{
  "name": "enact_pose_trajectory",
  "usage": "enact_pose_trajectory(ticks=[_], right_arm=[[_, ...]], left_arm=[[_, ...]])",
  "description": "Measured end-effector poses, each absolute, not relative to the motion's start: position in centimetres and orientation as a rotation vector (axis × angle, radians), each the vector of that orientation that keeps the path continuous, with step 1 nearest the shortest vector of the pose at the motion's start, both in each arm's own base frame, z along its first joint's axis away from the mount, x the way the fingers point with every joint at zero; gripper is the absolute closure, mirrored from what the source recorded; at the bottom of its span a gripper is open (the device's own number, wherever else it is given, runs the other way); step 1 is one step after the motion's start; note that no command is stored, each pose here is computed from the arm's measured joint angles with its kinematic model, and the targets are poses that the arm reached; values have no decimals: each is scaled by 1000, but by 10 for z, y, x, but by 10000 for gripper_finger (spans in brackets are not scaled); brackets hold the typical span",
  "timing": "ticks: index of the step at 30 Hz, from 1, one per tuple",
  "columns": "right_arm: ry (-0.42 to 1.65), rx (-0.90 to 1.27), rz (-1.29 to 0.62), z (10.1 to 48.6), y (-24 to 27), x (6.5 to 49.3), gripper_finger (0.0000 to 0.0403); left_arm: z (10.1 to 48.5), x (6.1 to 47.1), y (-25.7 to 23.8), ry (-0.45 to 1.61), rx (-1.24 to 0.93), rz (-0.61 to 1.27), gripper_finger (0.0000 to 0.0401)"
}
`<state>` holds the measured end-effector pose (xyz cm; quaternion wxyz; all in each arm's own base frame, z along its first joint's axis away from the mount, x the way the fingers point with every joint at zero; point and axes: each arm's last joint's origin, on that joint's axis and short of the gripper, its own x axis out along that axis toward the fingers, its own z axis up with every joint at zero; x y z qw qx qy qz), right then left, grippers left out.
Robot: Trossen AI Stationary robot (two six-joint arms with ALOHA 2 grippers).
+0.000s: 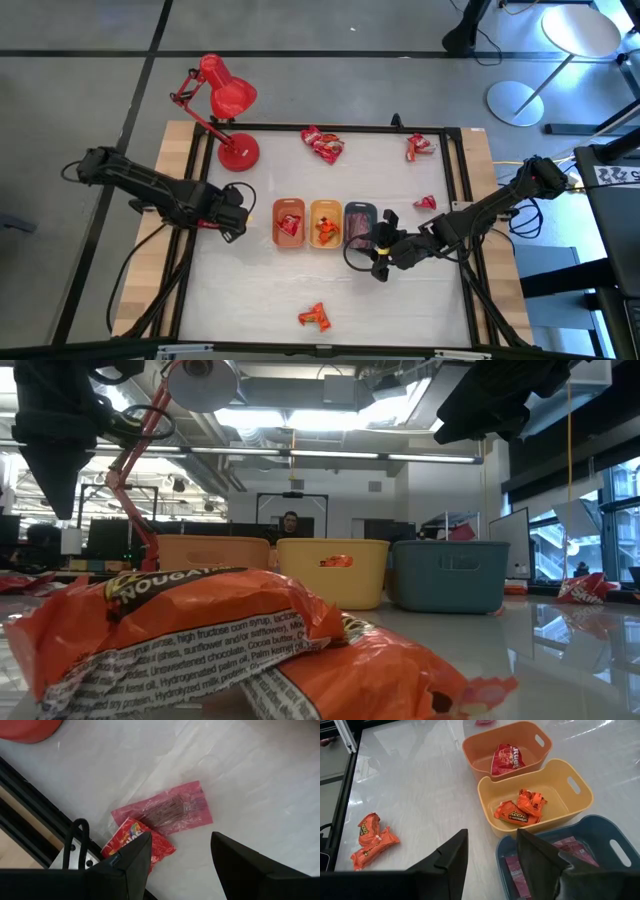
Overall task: Sort candy
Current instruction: Put the red candy into the orange bin
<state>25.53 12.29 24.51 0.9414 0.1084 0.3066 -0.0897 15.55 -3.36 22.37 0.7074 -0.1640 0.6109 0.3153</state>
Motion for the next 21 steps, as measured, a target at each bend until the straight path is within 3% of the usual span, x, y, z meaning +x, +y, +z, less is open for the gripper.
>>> enact_pose_trajectory(ticks=[21], right_arm=[[625, 221, -183, 245, 123, 255, 237]], left_arm=[[211, 154, -36, 1654, -188, 597, 208]])
